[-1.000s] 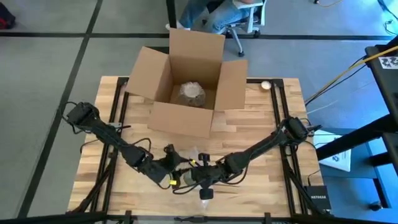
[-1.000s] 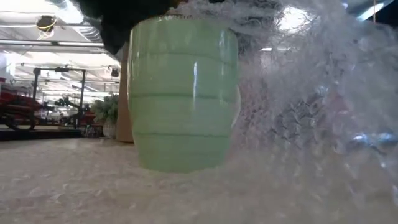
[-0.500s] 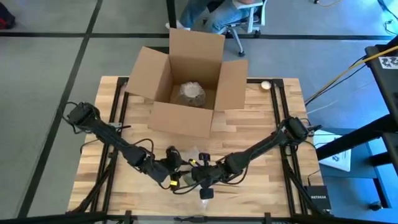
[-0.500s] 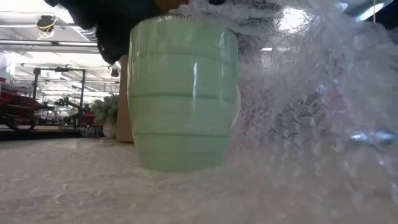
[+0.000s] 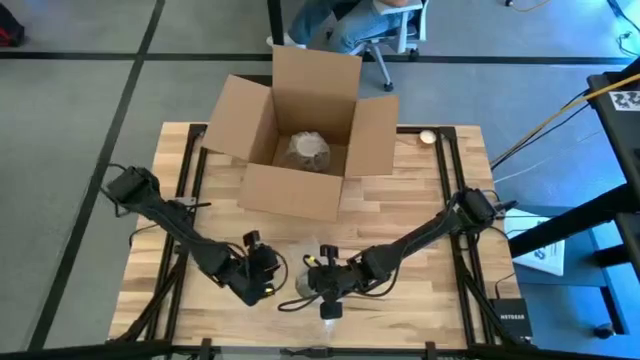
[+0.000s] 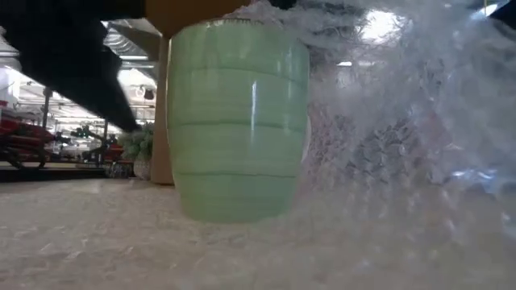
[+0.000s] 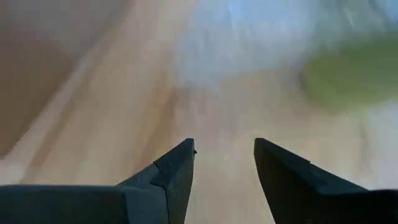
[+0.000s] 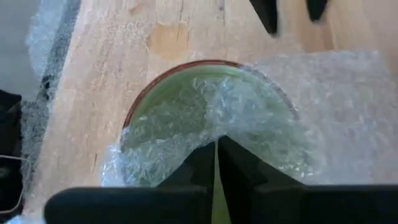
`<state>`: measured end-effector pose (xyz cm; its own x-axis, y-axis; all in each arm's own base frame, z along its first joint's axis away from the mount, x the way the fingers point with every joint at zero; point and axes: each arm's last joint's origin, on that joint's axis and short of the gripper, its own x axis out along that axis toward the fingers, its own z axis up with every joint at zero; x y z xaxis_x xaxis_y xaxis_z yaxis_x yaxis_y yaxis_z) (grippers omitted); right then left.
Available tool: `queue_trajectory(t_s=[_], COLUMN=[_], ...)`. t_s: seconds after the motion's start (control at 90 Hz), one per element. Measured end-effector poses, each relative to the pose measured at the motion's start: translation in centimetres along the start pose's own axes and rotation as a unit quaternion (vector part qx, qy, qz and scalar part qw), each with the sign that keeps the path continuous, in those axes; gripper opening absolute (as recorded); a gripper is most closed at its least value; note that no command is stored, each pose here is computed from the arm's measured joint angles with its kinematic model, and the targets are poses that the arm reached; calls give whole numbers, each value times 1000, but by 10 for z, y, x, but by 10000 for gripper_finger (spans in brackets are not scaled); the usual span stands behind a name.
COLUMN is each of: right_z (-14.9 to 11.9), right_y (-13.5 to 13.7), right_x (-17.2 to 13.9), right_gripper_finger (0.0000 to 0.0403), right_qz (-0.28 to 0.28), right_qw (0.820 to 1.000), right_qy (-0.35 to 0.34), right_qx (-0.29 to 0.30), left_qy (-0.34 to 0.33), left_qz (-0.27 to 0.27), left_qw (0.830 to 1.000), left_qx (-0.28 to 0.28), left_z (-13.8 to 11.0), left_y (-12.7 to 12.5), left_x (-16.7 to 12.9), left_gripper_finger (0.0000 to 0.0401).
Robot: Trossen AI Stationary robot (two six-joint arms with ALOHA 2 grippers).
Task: Wrap mug
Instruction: Wrap the green mug with the transparent bubble wrap
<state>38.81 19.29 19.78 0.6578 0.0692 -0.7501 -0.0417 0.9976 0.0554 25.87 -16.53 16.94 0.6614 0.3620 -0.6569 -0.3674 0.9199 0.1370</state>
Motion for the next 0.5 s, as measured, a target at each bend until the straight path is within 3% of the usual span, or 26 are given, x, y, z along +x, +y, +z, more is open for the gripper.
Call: queue_trajectory(t_s=[0.178,0.5], right_z=[-1,-1], right_y=[0,1], right_x=[0,0], right_gripper_finger=[7,7], right_qz=[-1,11], right_qw=[1000,1000], right_qy=[2,10], right_qx=[-1,-1], left_qy=[-83,-149], left_qz=[-6,-93], left_qw=[997,983], left_qx=[-5,51], left_z=[18,41], left_y=[-9,-31], left_x=[17,-8], left_gripper_finger=[153,153])
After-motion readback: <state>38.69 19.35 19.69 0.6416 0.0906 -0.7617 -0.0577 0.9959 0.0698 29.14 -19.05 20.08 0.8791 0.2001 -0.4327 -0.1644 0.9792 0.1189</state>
